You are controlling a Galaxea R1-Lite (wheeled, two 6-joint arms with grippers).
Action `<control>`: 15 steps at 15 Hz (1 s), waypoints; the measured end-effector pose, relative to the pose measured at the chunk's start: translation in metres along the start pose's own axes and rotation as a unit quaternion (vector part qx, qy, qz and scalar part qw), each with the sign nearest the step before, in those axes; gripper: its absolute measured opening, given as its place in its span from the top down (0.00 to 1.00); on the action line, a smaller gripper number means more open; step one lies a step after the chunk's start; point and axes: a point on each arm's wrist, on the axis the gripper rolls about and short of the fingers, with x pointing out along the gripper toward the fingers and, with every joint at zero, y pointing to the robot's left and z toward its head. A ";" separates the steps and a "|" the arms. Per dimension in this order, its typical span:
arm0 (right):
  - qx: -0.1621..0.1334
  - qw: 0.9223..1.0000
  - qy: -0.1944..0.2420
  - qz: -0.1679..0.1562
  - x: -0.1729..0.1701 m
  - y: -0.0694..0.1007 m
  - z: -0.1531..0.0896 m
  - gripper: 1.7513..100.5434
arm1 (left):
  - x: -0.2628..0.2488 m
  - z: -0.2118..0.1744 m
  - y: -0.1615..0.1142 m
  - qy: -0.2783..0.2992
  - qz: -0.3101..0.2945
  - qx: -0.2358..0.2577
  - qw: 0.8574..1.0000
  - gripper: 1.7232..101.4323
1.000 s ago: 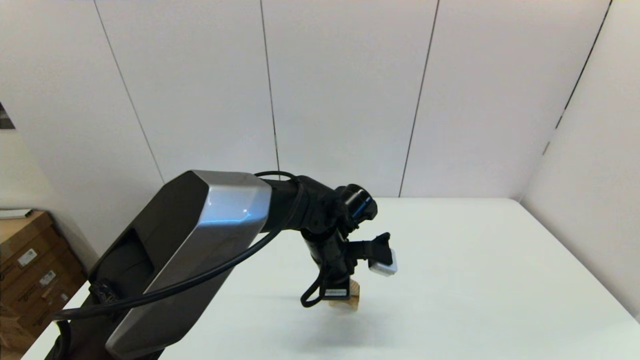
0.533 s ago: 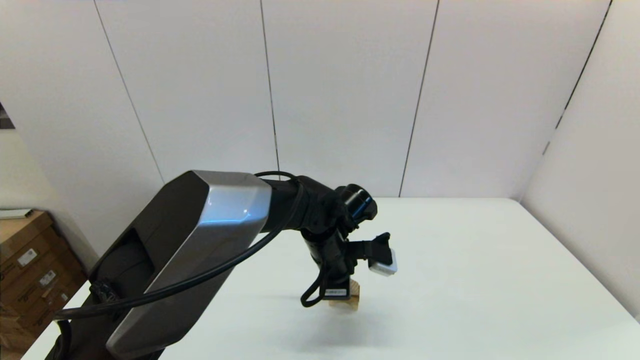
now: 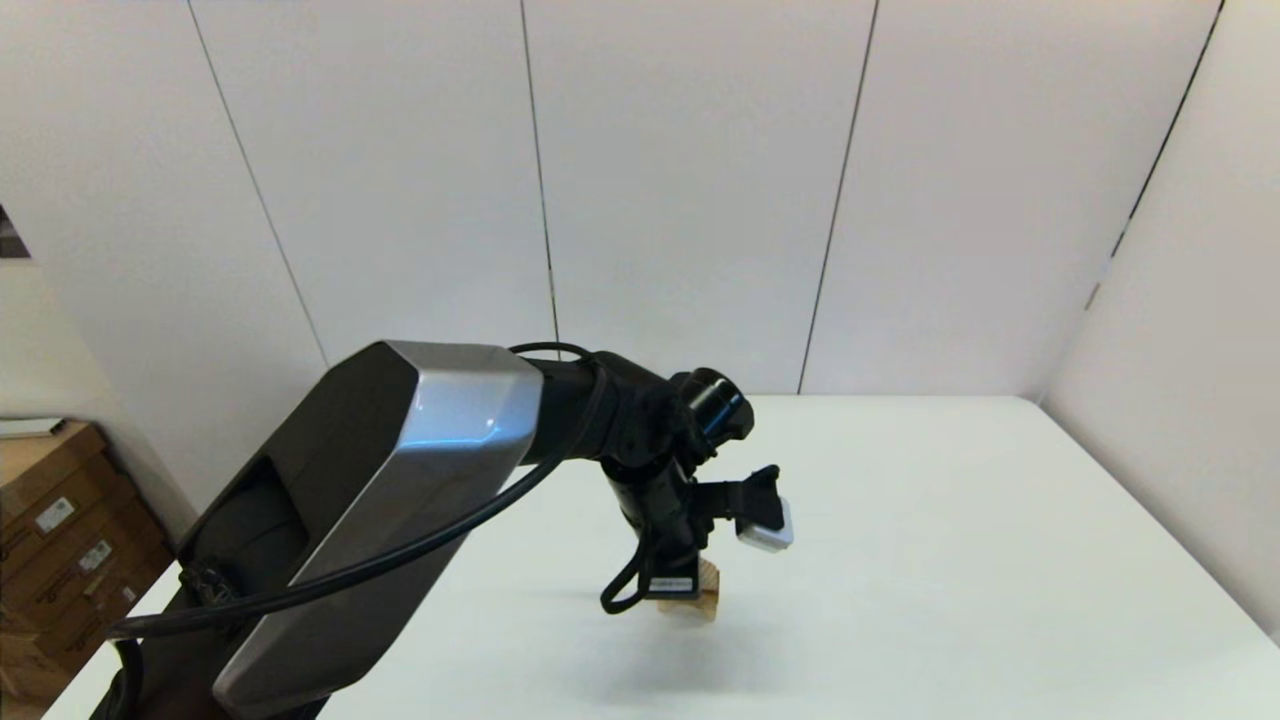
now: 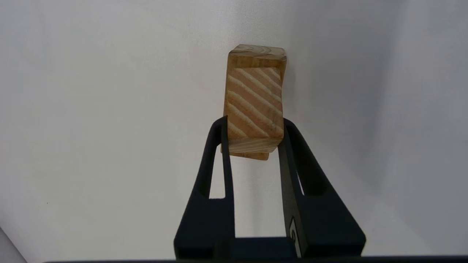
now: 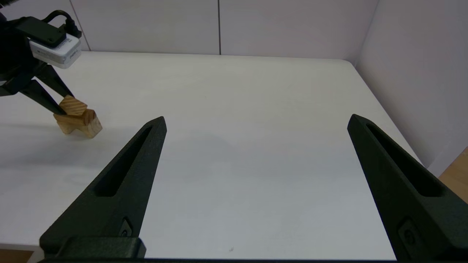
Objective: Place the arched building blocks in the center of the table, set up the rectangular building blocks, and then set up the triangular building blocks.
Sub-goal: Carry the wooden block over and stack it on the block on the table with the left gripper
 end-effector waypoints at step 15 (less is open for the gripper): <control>0.000 1.000 0.000 0.000 0.000 0.000 0.000 0.03 | 0.001 -0.001 0.001 0.002 0.001 -0.001 1.000 0.75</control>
